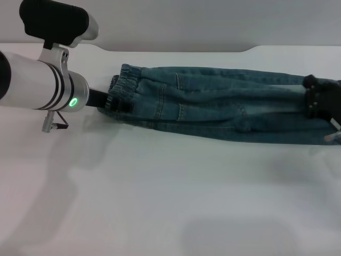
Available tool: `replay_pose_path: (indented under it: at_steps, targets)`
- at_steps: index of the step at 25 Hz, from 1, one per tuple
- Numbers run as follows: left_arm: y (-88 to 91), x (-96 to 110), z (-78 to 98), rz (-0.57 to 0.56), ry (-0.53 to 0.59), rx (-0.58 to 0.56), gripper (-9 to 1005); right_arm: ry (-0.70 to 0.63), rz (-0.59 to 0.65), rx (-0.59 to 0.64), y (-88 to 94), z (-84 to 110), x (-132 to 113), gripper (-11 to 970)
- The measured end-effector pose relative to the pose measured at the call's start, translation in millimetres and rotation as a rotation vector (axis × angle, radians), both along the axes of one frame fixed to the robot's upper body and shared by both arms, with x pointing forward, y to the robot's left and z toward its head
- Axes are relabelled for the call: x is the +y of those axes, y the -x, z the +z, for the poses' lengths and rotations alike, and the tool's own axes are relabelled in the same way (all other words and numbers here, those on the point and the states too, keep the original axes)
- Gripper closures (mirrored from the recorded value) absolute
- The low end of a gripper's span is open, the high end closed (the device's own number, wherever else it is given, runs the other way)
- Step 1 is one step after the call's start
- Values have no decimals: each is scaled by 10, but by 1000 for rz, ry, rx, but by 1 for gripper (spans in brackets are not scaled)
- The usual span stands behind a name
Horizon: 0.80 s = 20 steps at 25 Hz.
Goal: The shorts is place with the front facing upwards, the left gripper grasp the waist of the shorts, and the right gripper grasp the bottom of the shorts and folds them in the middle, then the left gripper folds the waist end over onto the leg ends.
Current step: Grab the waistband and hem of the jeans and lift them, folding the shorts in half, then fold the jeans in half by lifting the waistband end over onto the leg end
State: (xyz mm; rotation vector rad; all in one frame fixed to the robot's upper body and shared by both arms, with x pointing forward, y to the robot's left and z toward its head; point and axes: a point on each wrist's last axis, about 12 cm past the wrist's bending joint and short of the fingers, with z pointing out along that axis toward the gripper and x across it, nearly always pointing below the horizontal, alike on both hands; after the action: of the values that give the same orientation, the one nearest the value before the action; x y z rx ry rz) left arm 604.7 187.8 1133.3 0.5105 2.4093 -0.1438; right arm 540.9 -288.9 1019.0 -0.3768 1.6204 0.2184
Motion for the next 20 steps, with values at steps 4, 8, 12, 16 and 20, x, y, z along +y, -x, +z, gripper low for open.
replay_pose_path:
  at_steps: [4,8,12,16,20]
  targets:
    - [-30,-6,-35,3,-1,1,199,4,43,9,18,-19,75,960]
    - [-49,-11,-72,4,-5,5,205,1,51,8,30,-21,83,959]
    - [-54,-12,-117,5,-10,22,211,-9,56,5,62,-27,85,960]
    - [-54,-12,-117,5,-10,22,217,-13,70,4,80,-33,104,961]
    - [-58,-17,-139,6,-8,31,223,-19,79,-10,85,-14,110,960]
